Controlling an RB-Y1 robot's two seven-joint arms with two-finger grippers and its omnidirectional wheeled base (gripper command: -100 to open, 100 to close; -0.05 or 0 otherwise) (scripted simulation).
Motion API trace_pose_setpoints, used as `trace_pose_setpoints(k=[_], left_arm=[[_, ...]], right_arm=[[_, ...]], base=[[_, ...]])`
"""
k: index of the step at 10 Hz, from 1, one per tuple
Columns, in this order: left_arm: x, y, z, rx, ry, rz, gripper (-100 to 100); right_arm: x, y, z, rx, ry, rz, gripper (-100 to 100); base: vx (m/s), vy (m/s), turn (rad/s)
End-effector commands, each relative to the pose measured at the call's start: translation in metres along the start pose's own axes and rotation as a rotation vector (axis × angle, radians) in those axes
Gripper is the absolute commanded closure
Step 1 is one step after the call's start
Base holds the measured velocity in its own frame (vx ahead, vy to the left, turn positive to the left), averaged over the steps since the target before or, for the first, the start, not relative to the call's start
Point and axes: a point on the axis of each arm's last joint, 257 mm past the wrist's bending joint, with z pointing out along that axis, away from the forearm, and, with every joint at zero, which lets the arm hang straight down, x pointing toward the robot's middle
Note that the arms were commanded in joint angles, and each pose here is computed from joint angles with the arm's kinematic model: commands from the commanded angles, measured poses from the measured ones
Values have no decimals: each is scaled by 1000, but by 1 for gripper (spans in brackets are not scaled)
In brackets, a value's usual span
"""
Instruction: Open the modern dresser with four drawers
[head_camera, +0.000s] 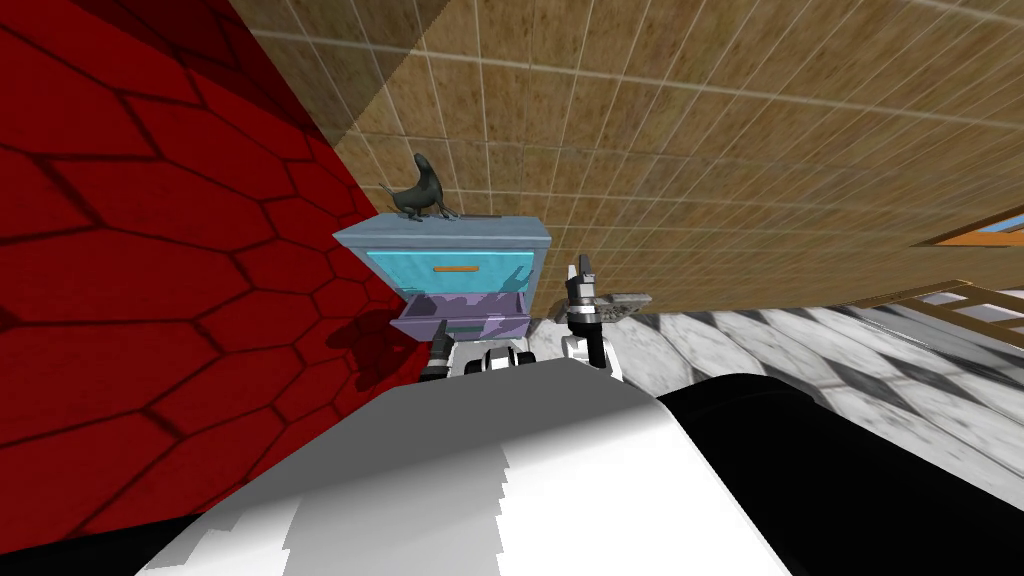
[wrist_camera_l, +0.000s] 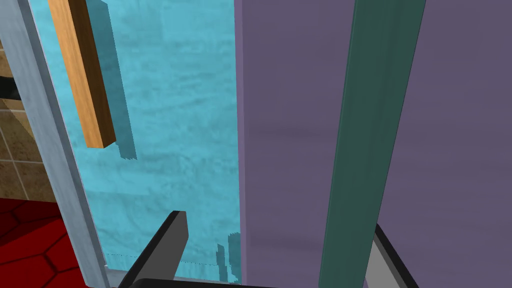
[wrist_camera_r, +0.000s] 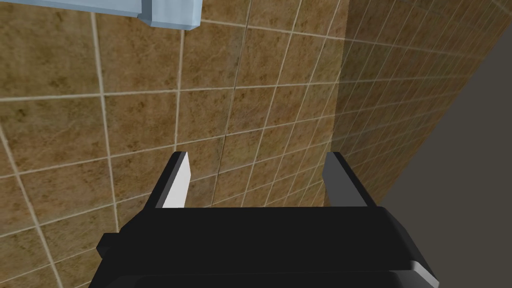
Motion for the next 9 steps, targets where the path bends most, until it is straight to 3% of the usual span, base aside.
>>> trace_pose_setpoints(k=[1,2,3,4,9], left_arm=[[-3,-13,2,-3,2,-1,-100],[-3,-17,4,6,3,-1,-100],[-2,-6,0,-23,1,-2,-100],[-3,-4,-1,-28,1,-2,0],[-3,1,-3,-42,-1,-1,0]], right_arm=[[0,0,0,0,0,0,0],[0,0,0,0,0,0,0],[0,0,0,0,0,0,0],[0,0,0,0,0,0,0],[0,0,0,0,0,0,0]], base=[[-9,-15,-2],[-5,-10,6],[0,0,0],[0,0,0],[0,0,0]])
